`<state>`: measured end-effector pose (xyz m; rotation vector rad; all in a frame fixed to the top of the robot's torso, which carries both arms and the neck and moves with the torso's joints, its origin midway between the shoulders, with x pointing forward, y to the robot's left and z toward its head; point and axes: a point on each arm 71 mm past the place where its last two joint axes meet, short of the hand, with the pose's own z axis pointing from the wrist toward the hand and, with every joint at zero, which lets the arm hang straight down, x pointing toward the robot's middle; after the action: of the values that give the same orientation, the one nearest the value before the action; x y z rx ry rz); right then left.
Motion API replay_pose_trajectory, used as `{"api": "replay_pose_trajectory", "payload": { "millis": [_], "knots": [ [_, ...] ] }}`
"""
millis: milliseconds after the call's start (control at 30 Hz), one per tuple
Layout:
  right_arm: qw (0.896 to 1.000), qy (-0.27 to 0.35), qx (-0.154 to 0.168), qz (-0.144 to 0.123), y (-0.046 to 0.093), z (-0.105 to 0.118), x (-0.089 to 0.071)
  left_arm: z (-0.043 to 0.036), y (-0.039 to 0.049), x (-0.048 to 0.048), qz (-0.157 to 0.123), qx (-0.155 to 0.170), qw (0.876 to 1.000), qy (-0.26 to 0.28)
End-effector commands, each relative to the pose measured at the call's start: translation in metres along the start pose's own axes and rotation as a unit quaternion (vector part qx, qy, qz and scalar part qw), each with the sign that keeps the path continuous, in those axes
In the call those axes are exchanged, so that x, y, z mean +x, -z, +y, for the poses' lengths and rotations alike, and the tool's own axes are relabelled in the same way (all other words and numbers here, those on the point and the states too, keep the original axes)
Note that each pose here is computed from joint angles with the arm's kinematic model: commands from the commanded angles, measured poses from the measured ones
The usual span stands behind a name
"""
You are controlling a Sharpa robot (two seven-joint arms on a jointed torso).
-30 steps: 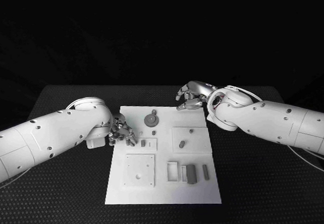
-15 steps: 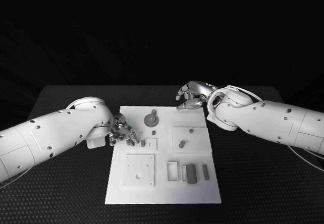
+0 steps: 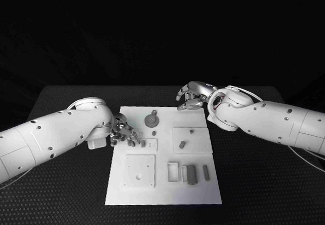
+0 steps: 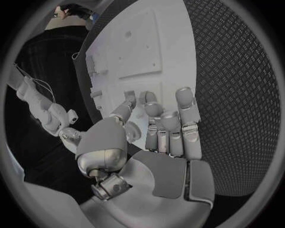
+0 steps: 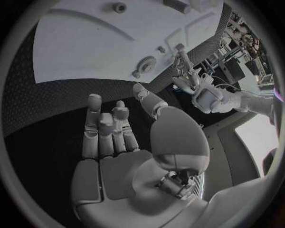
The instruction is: Assemble the parts on the task board
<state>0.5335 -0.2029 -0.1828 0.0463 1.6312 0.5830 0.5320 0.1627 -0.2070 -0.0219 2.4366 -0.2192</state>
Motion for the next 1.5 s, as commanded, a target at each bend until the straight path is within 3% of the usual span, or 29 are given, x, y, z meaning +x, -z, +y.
{"api": "replay_pose_trajectory", "payload": {
  "millis": [33, 1033, 1300, 1500],
  "knots": [
    [1.0, 0.001, -0.005, 0.004, -0.0002, 0.0013, 0.0009, -0.0034, 0.0009, -0.0007, 0.0, 0.004, 1.0, -0.008],
    [1.0, 0.001, -0.005, 0.005, 0.0001, 0.0013, 0.0009, -0.0036, 0.0022, -0.0012, 0.002, -0.003, 0.999, -0.033],
    [1.0, 0.001, -0.005, 0.005, 0.0, 0.0013, 0.001, -0.0031, 0.0023, -0.003, -0.01, 0.0, 1.0, -0.022],
    [1.0, 0.001, -0.005, 0.004, 0.0001, 0.001, 0.0008, 0.0007, 0.004, -0.0075, -0.026, 0.017, 0.999, 0.025]
  ]
}}
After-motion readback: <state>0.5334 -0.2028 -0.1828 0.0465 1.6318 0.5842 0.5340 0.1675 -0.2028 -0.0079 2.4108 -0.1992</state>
